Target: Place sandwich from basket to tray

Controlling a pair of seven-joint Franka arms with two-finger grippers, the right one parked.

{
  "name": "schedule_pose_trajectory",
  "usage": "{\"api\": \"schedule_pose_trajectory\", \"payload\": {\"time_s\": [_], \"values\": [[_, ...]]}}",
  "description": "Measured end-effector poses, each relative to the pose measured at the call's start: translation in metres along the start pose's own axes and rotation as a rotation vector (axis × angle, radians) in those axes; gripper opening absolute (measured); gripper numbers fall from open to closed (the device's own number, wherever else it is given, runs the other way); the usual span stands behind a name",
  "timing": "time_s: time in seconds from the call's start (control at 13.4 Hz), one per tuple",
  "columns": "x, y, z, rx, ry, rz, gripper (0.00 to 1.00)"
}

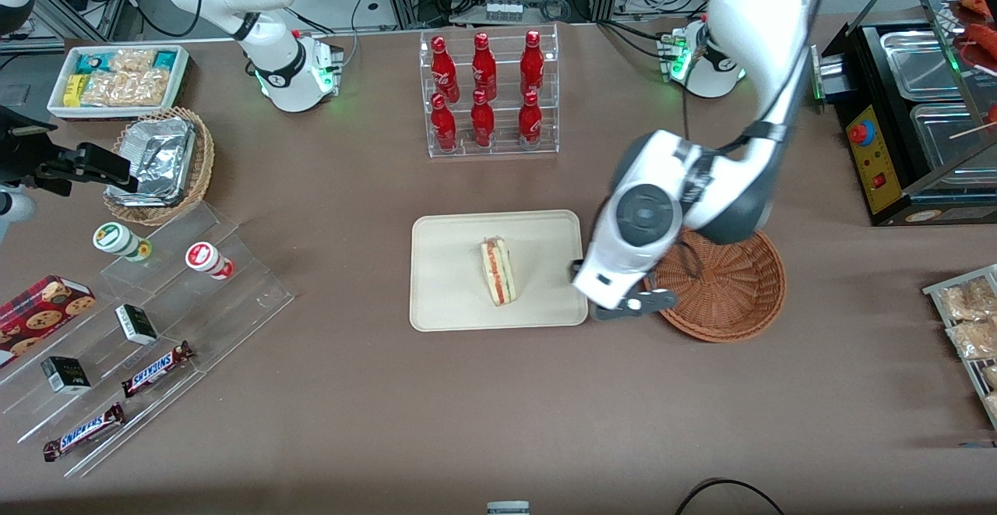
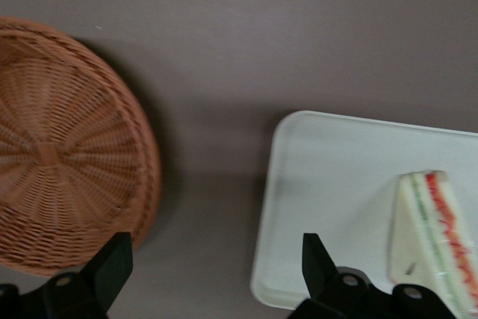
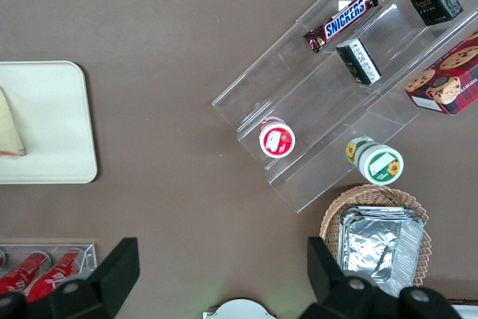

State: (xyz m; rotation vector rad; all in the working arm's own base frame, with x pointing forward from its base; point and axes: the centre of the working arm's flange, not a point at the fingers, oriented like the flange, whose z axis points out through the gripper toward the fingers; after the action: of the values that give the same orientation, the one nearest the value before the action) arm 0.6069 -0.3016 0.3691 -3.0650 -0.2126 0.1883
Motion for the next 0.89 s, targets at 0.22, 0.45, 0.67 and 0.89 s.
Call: {"api": "schedule_pose_trajectory", "payload": {"time_s": [0.22,0.45,0.67,0.89], "values": [[0.008,-0.073,-0.019,-0.028,-0.017,0.078,1.0],[-0.001,-0.132,-0.042,-0.028,-0.031,0.153,1.0],[-0.016,-0.183,-0.08,-0.023,-0.061,0.237,1.0],[-0.03,-0.244,-0.124,-0.033,-0.051,0.286,1.0]]}}
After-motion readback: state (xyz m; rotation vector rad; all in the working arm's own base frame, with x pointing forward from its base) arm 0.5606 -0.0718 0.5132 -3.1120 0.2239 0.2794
